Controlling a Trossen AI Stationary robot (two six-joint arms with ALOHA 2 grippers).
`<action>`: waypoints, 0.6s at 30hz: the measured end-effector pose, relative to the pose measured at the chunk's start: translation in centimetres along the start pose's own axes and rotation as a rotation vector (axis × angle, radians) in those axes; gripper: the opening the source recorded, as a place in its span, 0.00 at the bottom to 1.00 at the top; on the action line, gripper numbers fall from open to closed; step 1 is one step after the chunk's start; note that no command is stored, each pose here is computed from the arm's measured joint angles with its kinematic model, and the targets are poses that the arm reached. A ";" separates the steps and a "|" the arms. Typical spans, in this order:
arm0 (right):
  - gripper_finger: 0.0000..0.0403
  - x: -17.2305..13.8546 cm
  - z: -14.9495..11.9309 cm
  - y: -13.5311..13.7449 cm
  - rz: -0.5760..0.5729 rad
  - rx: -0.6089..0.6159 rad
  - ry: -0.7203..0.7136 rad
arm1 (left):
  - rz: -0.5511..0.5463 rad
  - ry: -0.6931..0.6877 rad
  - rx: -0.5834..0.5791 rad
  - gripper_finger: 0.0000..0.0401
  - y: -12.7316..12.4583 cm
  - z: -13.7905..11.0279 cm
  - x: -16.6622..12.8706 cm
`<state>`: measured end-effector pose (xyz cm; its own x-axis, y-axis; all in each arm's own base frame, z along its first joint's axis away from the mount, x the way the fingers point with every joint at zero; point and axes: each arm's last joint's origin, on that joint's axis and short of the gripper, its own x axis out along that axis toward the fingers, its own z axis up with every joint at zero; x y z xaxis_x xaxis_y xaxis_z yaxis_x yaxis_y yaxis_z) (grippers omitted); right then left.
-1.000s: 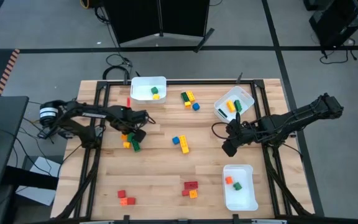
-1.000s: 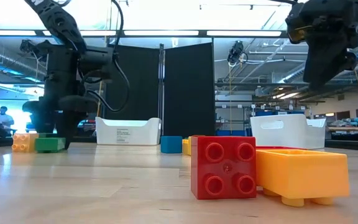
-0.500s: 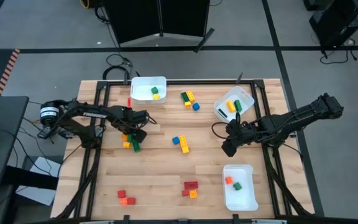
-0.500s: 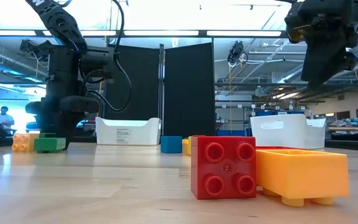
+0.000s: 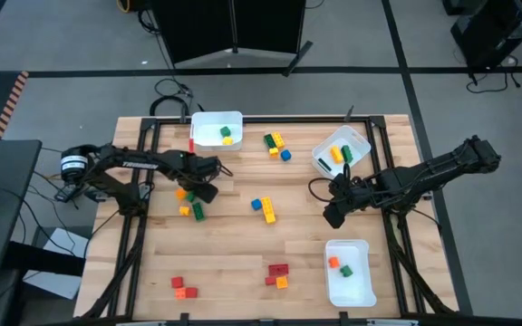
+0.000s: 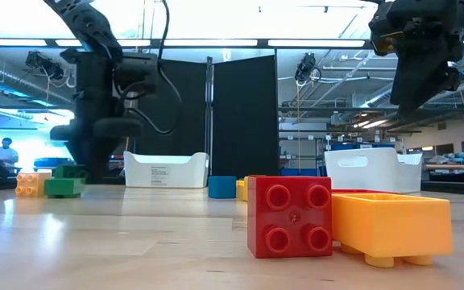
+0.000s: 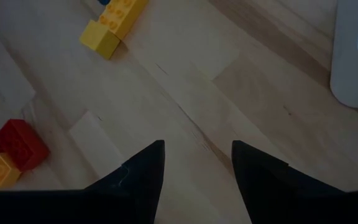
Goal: Sort blocks by size
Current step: Put the green 8 stud gamepiece into the top right white bin
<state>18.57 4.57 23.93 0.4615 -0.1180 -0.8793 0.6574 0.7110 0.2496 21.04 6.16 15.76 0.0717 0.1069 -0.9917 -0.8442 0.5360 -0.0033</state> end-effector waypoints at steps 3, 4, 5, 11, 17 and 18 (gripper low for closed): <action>0.49 0.0 0.0 0.0 0.000 -0.006 0.000 | -0.011 -0.008 0.011 0.26 -0.2 0.4 -0.5; 0.49 0.0 0.0 0.0 0.000 -0.008 0.000 | -0.014 -0.011 0.010 0.26 -0.2 0.5 -0.6; 0.49 0.0 0.0 0.0 -0.001 -0.010 0.000 | -0.014 -0.011 0.010 0.26 -0.3 0.5 -0.7; 0.49 0.0 0.0 0.0 -0.001 -0.016 -0.001 | -0.030 -0.012 0.010 0.26 -0.5 0.9 -1.3; 0.49 -0.1 -0.3 0.0 -0.012 -0.056 0.012 | -0.086 -0.078 0.004 0.26 -1.6 2.3 -3.3; 0.49 -0.1 -0.4 -0.1 -0.020 -0.064 0.018 | -0.097 -0.095 0.002 0.26 -1.8 2.6 -3.8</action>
<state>18.23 4.81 23.81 0.4379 -0.1204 -0.8909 0.6263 0.7518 0.2062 23.72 6.99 19.90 0.2033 0.1337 -0.9700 -0.8298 0.5493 -0.0982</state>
